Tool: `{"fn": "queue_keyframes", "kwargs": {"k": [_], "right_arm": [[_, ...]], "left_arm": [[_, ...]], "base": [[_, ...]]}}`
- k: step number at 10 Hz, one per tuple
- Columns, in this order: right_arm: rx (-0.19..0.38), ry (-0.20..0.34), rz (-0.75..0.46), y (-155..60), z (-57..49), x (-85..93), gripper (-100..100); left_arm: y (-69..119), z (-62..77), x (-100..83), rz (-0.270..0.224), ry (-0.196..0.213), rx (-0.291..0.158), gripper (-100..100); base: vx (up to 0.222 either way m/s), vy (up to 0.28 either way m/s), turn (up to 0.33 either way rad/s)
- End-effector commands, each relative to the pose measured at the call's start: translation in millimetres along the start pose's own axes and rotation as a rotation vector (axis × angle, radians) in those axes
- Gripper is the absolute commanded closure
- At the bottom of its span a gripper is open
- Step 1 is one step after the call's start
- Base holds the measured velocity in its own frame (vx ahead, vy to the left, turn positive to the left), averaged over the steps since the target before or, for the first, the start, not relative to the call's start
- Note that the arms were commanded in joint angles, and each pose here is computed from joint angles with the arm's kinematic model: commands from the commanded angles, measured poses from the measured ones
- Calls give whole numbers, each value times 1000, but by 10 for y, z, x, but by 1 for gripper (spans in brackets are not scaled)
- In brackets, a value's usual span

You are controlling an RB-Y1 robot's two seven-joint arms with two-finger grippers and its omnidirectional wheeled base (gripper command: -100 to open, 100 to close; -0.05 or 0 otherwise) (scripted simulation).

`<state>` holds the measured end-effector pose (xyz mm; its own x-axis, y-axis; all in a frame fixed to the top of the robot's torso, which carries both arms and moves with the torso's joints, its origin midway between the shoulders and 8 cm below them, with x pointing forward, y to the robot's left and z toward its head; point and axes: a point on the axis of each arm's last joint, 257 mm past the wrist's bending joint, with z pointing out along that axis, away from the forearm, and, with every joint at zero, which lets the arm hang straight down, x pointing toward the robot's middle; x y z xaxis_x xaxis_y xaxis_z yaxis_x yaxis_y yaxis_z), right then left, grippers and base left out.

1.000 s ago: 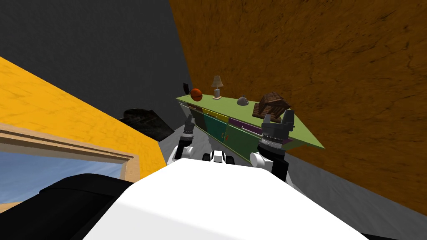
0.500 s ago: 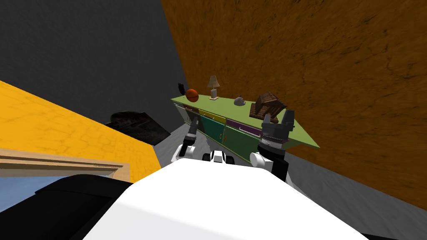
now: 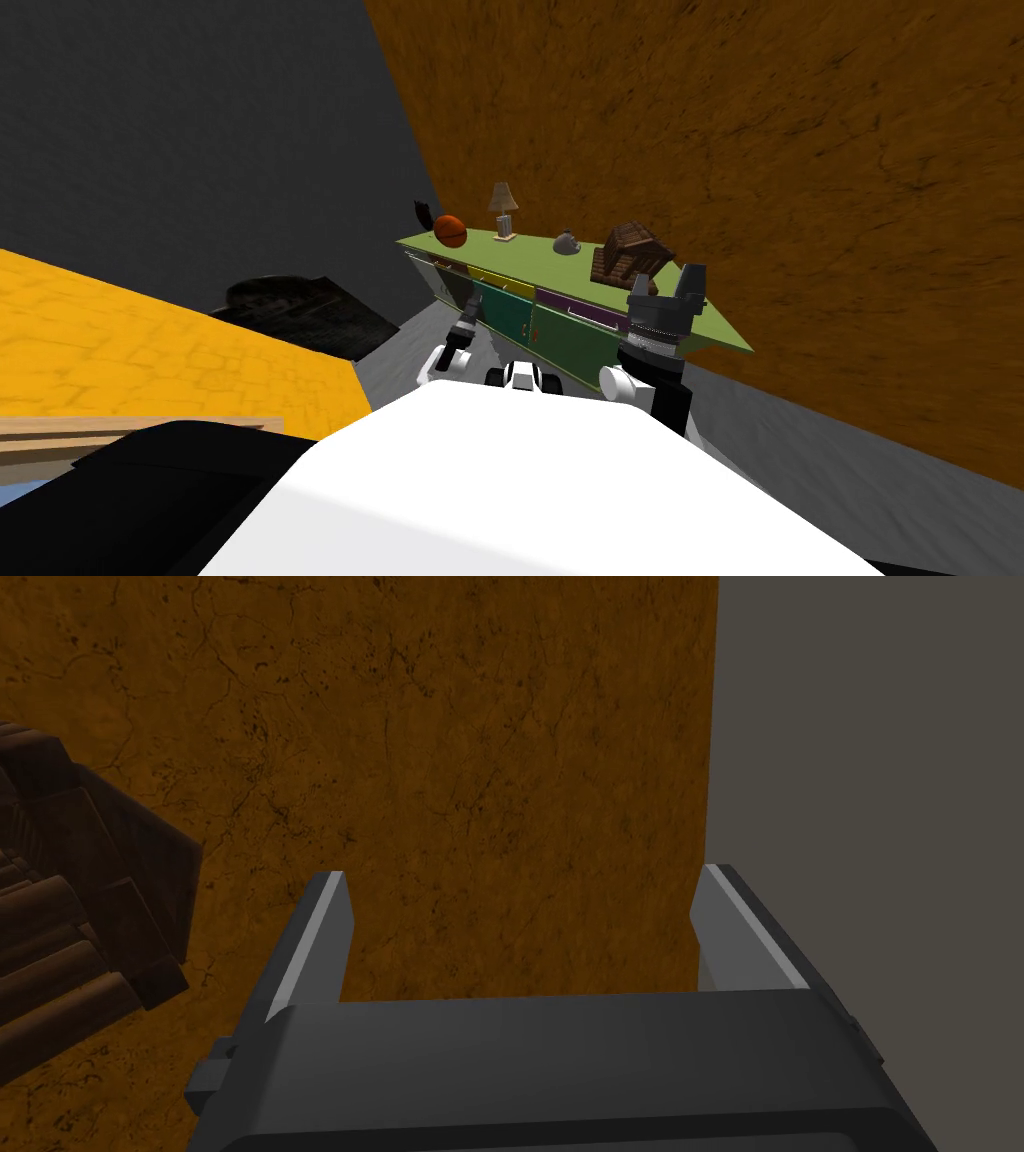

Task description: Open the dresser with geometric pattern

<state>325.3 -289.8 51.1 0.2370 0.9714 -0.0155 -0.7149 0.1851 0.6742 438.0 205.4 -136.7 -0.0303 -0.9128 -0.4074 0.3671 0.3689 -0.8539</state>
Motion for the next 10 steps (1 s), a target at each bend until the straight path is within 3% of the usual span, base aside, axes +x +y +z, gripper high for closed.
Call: {"fn": "queue_keyframes", "kwargs": {"k": [1,4,8,9,10], "right_arm": [[0,0,0,0,0,0,0],[0,0,0,0,0,0,0],[0,0,0,0,0,0,0],[0,0,0,0,0,0,0],[0,0,0,0,0,0,0]], "left_arm": [[189,4,135,25,44,-40,-100],[388,-8,261,48,87,-81,-100],[810,-72,481,109,176,-165,-100],[879,-87,512,120,190,-179,-100],[829,-64,494,111,179,-168,-100]], "base": [[51,-16,-68],[40,-9,-76],[60,-9,-122],[53,-3,-75],[25,-1,-11]]}}
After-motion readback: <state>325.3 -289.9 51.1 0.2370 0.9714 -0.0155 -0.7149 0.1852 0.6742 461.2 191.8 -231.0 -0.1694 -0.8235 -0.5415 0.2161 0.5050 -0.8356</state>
